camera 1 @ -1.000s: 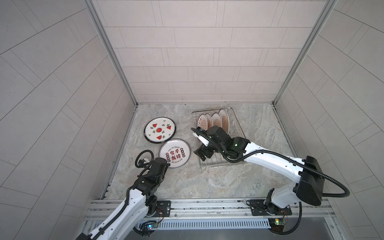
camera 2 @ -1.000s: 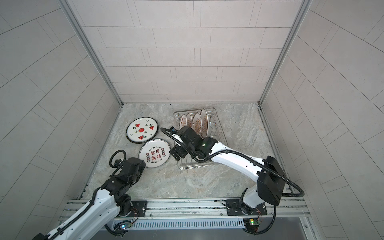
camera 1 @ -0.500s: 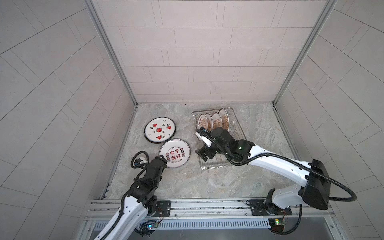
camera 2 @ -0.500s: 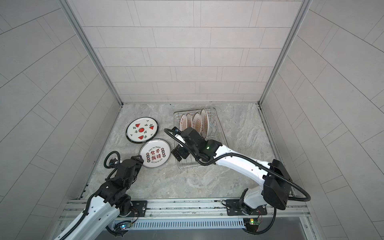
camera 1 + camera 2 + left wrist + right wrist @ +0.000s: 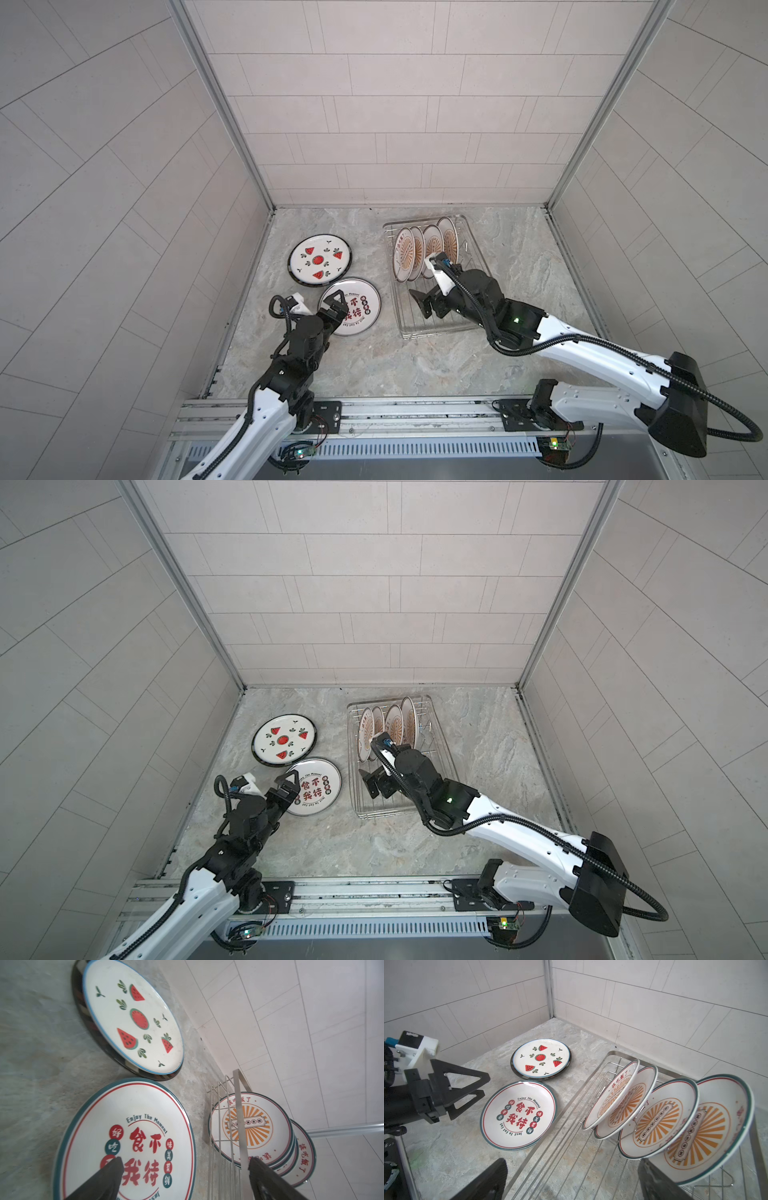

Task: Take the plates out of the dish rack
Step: 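Raise the left gripper off the stack while the right gripper reaches over the rack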

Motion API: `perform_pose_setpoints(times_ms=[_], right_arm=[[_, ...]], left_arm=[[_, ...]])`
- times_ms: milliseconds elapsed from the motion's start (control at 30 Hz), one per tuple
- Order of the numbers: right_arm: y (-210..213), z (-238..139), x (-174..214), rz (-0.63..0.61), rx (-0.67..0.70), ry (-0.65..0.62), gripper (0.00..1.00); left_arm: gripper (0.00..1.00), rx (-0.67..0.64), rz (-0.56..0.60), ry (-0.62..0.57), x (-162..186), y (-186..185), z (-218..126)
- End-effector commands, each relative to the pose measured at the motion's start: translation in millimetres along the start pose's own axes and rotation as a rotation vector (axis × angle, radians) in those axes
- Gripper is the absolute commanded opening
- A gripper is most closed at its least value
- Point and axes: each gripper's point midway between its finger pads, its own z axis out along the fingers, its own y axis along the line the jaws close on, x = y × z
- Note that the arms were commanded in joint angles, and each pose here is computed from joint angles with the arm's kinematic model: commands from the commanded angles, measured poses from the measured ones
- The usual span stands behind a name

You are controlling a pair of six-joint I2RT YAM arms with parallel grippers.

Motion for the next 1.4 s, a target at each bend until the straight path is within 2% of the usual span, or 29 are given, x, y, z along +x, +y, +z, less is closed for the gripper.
perform_pose_setpoints(times_ms=[0,233,400,633,800,900,1200,1367], right_arm=[[-22,-3,-11,0.064,0.084,-0.049,0.99],[-63,3,-6,0.157,0.216,0.006,1.0],[-91,1,-7,0.231,0.281,0.025,1.0],[-123,-2,-10,0.254,0.361,0.031,0.99],[-149,-5,-14,0.248,0.482,0.022,0.92],[-160,-2,-14,0.244,0.553,0.058,0.87],[-175,20,-10,0.204,0.65,0.178,0.68],[-177,34,-9,0.186,0.664,0.21,0.63]], left_arm=[[1.0,0.222,0.115,-0.013,-3,-46,-1],[1.0,0.482,0.178,0.124,32,-89,-8],[1.0,0.512,0.268,0.185,47,-101,-7],[1.0,0.579,0.373,0.221,61,-116,-8],[1.0,0.591,0.418,0.223,67,-119,-7],[1.0,0.597,0.433,0.24,72,-122,-6],[1.0,0.583,0.449,0.262,79,-124,-1],[1.0,0.572,0.459,0.263,81,-124,2]])
